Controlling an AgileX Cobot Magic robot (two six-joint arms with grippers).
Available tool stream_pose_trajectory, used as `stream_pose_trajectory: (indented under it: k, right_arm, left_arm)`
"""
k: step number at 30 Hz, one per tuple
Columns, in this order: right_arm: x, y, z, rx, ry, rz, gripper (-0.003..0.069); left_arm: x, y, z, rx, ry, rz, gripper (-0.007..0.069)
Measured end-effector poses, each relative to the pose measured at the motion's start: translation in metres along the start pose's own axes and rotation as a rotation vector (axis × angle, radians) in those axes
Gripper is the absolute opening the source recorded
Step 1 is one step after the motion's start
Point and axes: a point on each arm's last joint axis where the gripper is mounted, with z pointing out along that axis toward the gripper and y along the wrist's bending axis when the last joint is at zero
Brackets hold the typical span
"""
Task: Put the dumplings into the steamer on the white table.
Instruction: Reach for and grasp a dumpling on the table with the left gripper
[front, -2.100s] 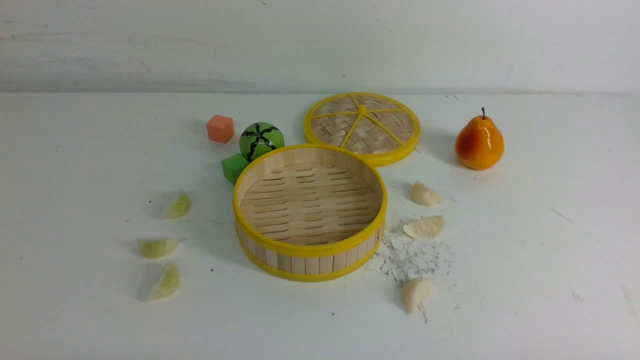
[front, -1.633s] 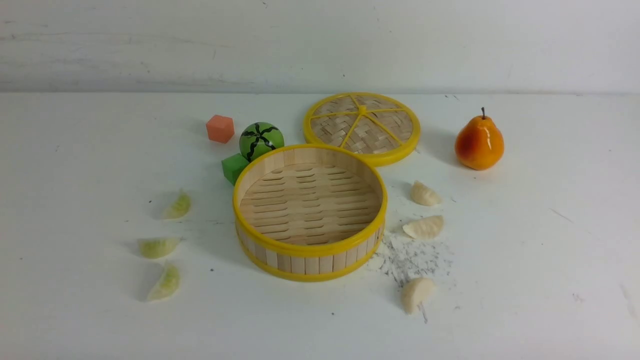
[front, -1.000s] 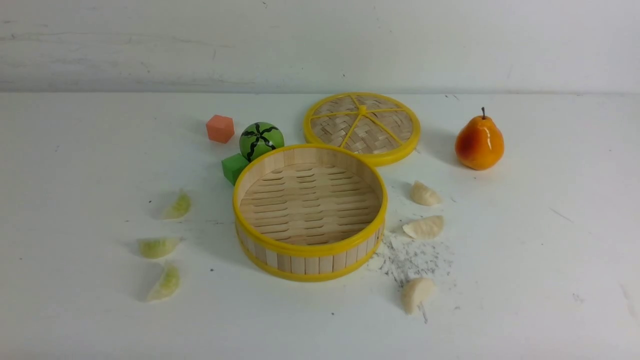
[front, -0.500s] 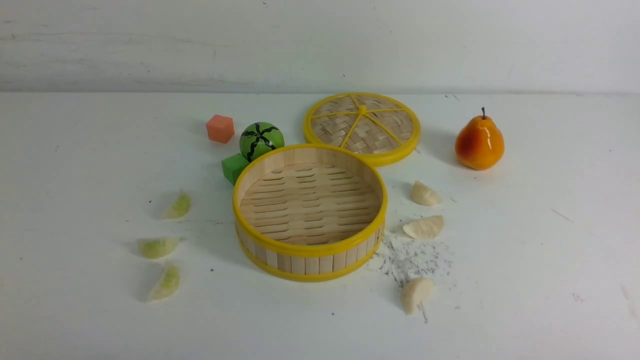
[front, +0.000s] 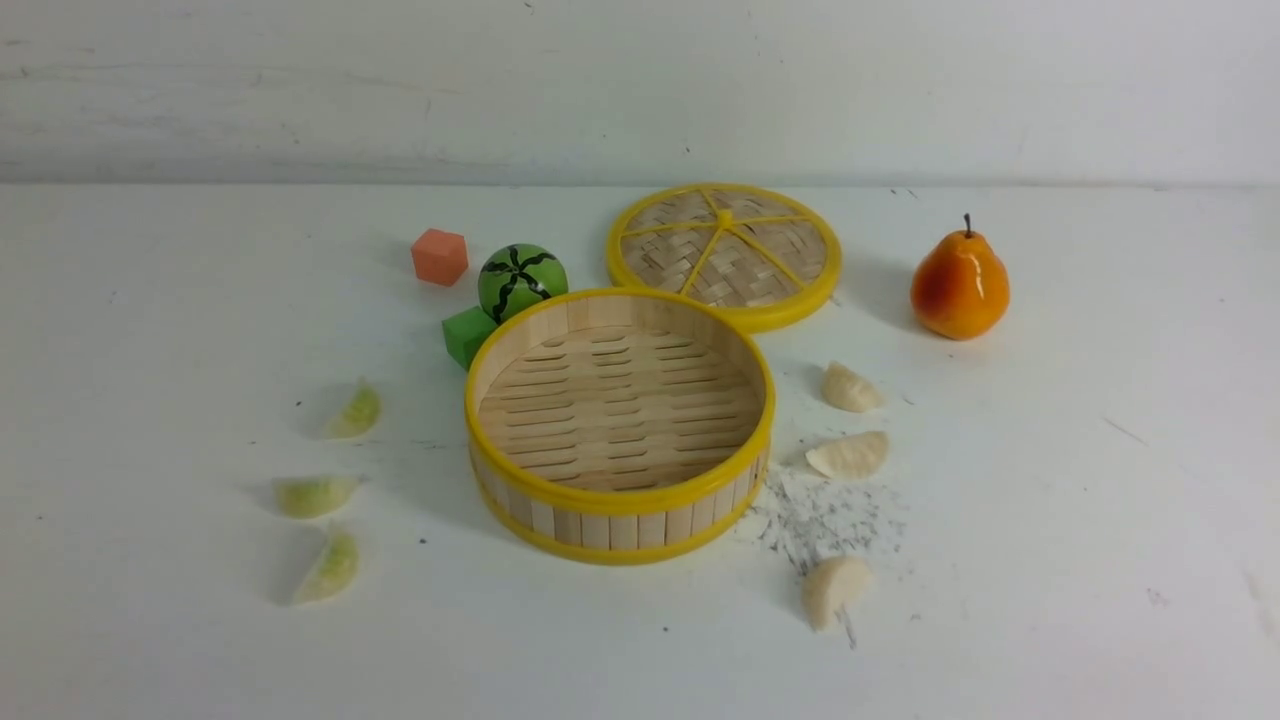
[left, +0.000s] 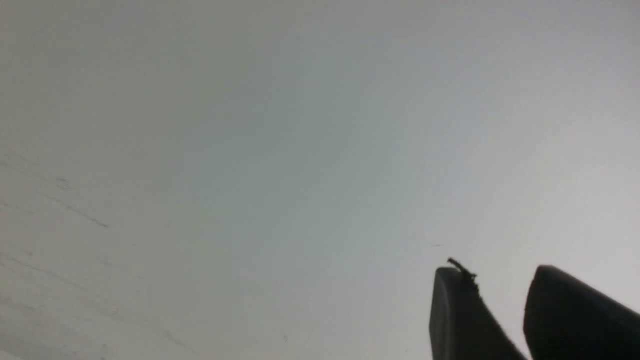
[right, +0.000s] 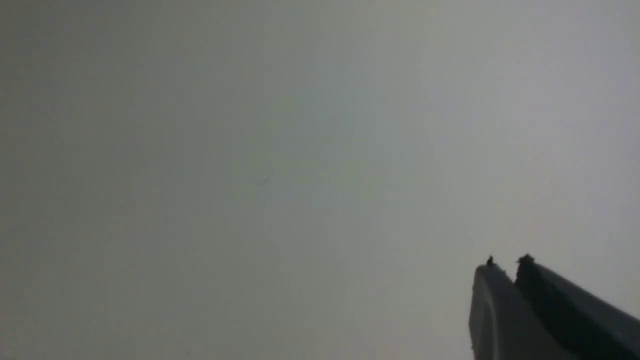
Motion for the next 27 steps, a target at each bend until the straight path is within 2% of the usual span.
stream_pose_trajectory:
  k: [3,4,7,10,15,17,20,22,25,27]
  right_arm:
    - [-0.035,0.01,0.018,-0.012,-0.047,-0.001,0.0026]
    - [-0.036,0.01,0.02,-0.011,-0.041,-0.007,0.0018]
    - [-0.046,0.014,0.042,0.001,0.038,-0.073,-0.0012]
    - [-0.036,0.014,0.062,0.021,0.225,-0.144,-0.0012]
    - [-0.012,0.012,0.085,0.056,0.631,-0.162,-0.0012]
    - [-0.002,0.011,0.091,0.07,0.799,-0.165,-0.0011]
    - [0.014,0.007,0.098,0.091,1.025,-0.183,-0.001]
    - [0.026,0.005,0.099,0.104,1.133,-0.179,-0.001]
    - [0.045,0.004,0.102,0.103,1.24,-0.159,-0.001]
    - [0.055,0.007,0.105,0.066,1.281,-0.156,-0.001]
  left_arm:
    - [-0.037,-0.024,0.033,-0.039,0.087,0.036,0.0003]
    - [-0.036,-0.024,0.038,-0.051,0.109,0.044,-0.0008]
    - [-0.044,-0.03,0.077,-0.095,0.203,0.088,-0.0013]
    - [-0.038,-0.028,0.118,-0.178,0.37,0.088,-0.0013]
    - [-0.01,-0.016,0.166,-0.356,0.766,0.084,-0.0013]
    - [0.011,-0.007,0.182,-0.409,0.982,0.108,-0.0013]
    - [0.038,0.001,0.199,-0.413,1.226,0.107,-0.0013]
    - [0.064,0.008,0.213,-0.371,1.413,0.088,-0.0013]
    - [0.092,0.016,0.232,-0.303,1.535,0.055,-0.0013]
    - [0.113,0.025,0.245,-0.265,1.589,0.05,-0.0013]
